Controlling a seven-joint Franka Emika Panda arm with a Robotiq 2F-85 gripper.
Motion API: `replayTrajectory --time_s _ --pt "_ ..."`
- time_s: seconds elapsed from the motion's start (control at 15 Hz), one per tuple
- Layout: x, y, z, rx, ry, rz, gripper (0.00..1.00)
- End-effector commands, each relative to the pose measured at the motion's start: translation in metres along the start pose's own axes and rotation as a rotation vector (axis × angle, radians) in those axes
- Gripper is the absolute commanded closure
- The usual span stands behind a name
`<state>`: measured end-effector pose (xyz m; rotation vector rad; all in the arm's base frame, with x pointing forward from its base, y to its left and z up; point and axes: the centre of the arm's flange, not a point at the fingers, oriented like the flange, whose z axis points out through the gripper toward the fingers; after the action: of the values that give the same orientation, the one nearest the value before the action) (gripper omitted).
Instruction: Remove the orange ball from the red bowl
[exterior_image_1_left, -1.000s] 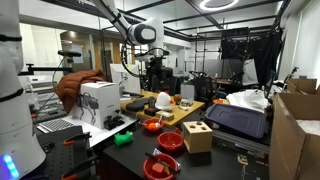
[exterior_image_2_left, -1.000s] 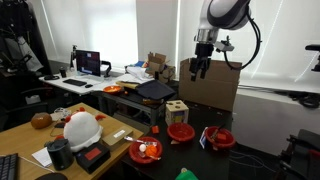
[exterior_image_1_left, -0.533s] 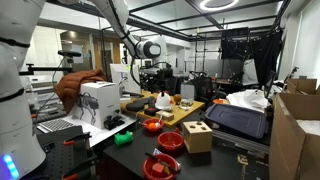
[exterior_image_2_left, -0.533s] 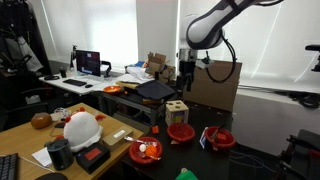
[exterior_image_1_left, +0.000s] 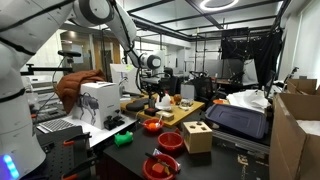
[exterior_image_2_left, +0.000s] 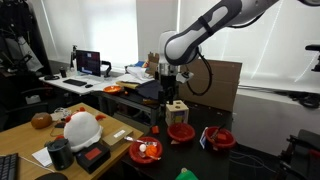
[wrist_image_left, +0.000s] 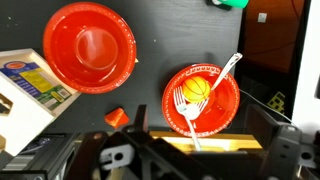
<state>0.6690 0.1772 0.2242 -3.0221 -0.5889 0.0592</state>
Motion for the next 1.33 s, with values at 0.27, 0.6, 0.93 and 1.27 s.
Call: replayTrajectory --time_s 0.27,0.6,0.93,1.27 --pt "0.065 -0.021 0.053 0.032 -0.079 -0.077 0.0" --pt "0.085 -0.042 0.107 0.065 -0.111 -0.102 0.0" --pt "0.098 -0.056 0.142 0.088 -0.105 -0.104 0.0" --pt "0.101 -0.053 0.171 0.073 -0.109 -0.08 0.0"
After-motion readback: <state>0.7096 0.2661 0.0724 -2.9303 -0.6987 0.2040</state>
